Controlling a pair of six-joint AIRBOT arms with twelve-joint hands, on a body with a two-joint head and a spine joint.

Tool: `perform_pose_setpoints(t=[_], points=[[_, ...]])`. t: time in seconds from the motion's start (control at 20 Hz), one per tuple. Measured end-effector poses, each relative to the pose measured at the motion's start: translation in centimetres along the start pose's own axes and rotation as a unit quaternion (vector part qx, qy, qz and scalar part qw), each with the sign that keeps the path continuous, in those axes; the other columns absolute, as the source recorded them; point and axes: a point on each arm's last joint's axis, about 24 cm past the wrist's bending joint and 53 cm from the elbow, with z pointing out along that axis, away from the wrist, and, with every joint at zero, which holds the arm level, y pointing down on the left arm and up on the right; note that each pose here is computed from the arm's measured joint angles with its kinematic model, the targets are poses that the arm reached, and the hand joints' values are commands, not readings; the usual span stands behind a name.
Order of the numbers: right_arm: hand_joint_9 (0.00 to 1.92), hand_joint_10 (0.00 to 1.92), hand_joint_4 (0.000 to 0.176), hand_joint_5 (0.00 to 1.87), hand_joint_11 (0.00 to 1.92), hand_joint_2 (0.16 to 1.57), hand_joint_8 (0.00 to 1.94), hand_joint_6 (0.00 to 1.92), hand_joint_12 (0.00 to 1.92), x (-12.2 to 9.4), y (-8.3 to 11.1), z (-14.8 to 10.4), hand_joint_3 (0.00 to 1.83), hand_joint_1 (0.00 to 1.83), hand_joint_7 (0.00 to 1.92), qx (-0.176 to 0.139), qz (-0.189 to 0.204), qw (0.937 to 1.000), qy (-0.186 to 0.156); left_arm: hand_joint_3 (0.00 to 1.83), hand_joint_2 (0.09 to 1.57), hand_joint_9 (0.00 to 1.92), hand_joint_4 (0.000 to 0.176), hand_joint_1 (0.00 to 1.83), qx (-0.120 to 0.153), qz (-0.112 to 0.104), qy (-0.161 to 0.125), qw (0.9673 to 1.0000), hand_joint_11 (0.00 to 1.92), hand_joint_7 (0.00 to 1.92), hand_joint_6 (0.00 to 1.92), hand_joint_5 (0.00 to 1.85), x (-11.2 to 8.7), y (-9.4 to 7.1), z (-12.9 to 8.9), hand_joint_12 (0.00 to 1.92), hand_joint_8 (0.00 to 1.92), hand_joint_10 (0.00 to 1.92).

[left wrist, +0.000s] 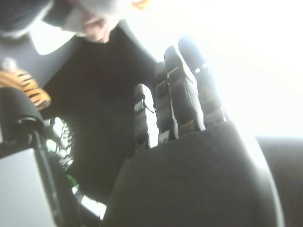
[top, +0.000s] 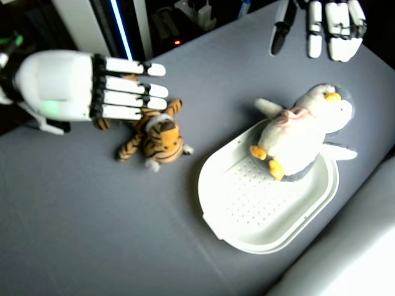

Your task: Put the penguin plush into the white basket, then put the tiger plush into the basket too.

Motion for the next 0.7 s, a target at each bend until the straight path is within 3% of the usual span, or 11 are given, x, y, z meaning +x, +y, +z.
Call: perform_pose_setpoints(t=[0.05, 0.1, 0.15, 0.25, 0.3, 0.4, 0.45, 0.5, 0.6, 0.65, 0.7], points=[[0.39, 0.01, 0.151, 0.39, 0.41, 1.15, 0.0, 0.0, 0.01, 0.7, -0.3, 0.1, 0.0, 1.09, 0.3, 0.007, -0.003, 0.9999, 0.014, 0.0, 0.89, 0.2, 0.137, 0.98, -0.001, 0.002, -0.002, 1.0, 0.0, 0.13, 0.0, 0.21, -0.2, 0.1, -0.3, 0.88, 0.0, 0.0], [0.38, 0.01, 0.153, 0.38, 0.41, 1.16, 0.0, 0.0, 0.01, 1.6, -0.9, 0.1, 0.01, 1.06, 0.28, 0.02, -0.009, 0.9992, 0.034, 0.0, 0.88, 0.19, 0.131, 1.0, -0.003, 0.003, -0.007, 1.0, 0.0, 0.14, 0.0, 0.21, -0.6, 0.3, -0.6, 0.83, 0.0, 0.0], [0.4, 0.01, 0.141, 0.37, 0.41, 1.16, 0.0, 0.0, 0.01, 2.2, -1.5, 0.1, 0.0, 1.1, 0.29, 0.031, -0.015, 0.9982, 0.048, 0.0, 0.87, 0.23, 0.122, 0.81, -0.009, -0.001, -0.011, 0.9999, 0.0, 0.2, 0.01, 0.26, -0.8, 0.5, -0.9, 0.77, 0.01, 0.01], [0.42, 0.02, 0.112, 0.39, 0.43, 1.15, 0.01, 0.01, 0.02, 3.1, -2.7, 0.3, 0.0, 1.13, 0.33, 0.056, -0.023, 0.9959, 0.068, 0.0, 0.86, 0.22, 0.115, 0.73, -0.021, -0.004, -0.016, 0.9996, 0.0, 0.24, 0.01, 0.28, -0.9, 1.2, -1.2, 0.68, 0.01, 0.0], [0.48, 0.01, 0.082, 0.44, 0.48, 1.16, 0.01, 0.01, 0.05, 3.2, -3.1, 0.7, 0.0, 1.17, 0.37, 0.059, -0.027, 0.9954, 0.071, 0.0, 0.87, 0.24, 0.107, 0.75, -0.024, -0.005, -0.011, 0.9996, 0.0, 0.25, 0.0, 0.29, -0.6, 1.4, -1.4, 0.76, 0.0, 0.0], [0.52, 0.01, 0.074, 0.48, 0.5, 1.17, 0.0, 0.0, 0.06, 3.3, -3.3, 1.4, 0.0, 1.19, 0.4, 0.057, -0.032, 0.9951, 0.073, 0.0, 0.87, 0.22, 0.109, 0.75, -0.022, -0.006, -0.009, 0.9997, 0.0, 0.24, 0.0, 0.28, -0.5, 1.3, -1.4, 0.72, 0.0, 0.0], [0.62, 0.02, 0.042, 0.57, 0.56, 1.17, 0.01, 0.01, 0.11, 3.5, -3.5, 2.1, 0.0, 1.26, 0.5, 0.055, -0.035, 0.995, 0.075, 0.0, 0.87, 0.22, 0.12, 0.74, -0.023, -0.006, -0.01, 0.9997, 0.0, 0.23, 0.0, 0.28, -0.5, 1.3, -1.4, 0.71, 0.0, 0.0], [0.79, 0.12, 0.031, 0.72, 0.57, 1.23, 1.13, 1.05, 0.49, 3.5, -3.9, 2.6, 0.0, 1.16, 0.66, 0.055, -0.033, 0.9953, 0.072, 0.0, 0.87, 0.21, 0.116, 0.72, -0.026, -0.008, -0.012, 0.9996, 0.0, 0.23, 0.0, 0.27, -0.6, 1.5, -1.4, 0.71, 0.0, 0.0], [0.66, 1.2, 0.017, 0.61, 0.54, 1.32, 1.6, 1.48, 1.36, 3.1, -4.8, 3.1, 0.01, 1.09, 0.63, 0.06, -0.02, 0.9964, 0.057, 0.01, 0.9, 0.12, 0.11, 0.91, -0.032, -0.012, -0.012, 0.9993, 0.0, 0.15, 0.0, 0.24, -0.6, 1.8, -1.6, 0.56, 0.0, 0.0], [0.62, 1.5, 0.024, 0.55, 0.62, 1.35, 1.59, 1.63, 1.51, 2.7, -4.8, 3.2, 0.0, 1.07, 0.61, 0.061, -0.016, 0.9968, 0.049, 0.0, 0.89, 0.15, 0.118, 0.98, -0.035, -0.015, -0.011, 0.9992, 0.0, 0.13, 0.0, 0.21, -0.5, 2.0, -1.6, 0.73, 0.0, 0.0], [0.64, 1.63, 0.0, 0.58, 0.64, 1.32, 1.53, 1.63, 1.57, 2.1, -4.8, 3.2, 0.0, 1.24, 0.56, 0.061, -0.012, 0.9973, 0.037, 0.0, 0.89, 0.16, 0.118, 1.01, -0.036, -0.016, -0.01, 0.9992, 0.0, 0.13, 0.0, 0.21, -0.4, 2.0, -1.7, 0.83, 0.0, 0.01]])
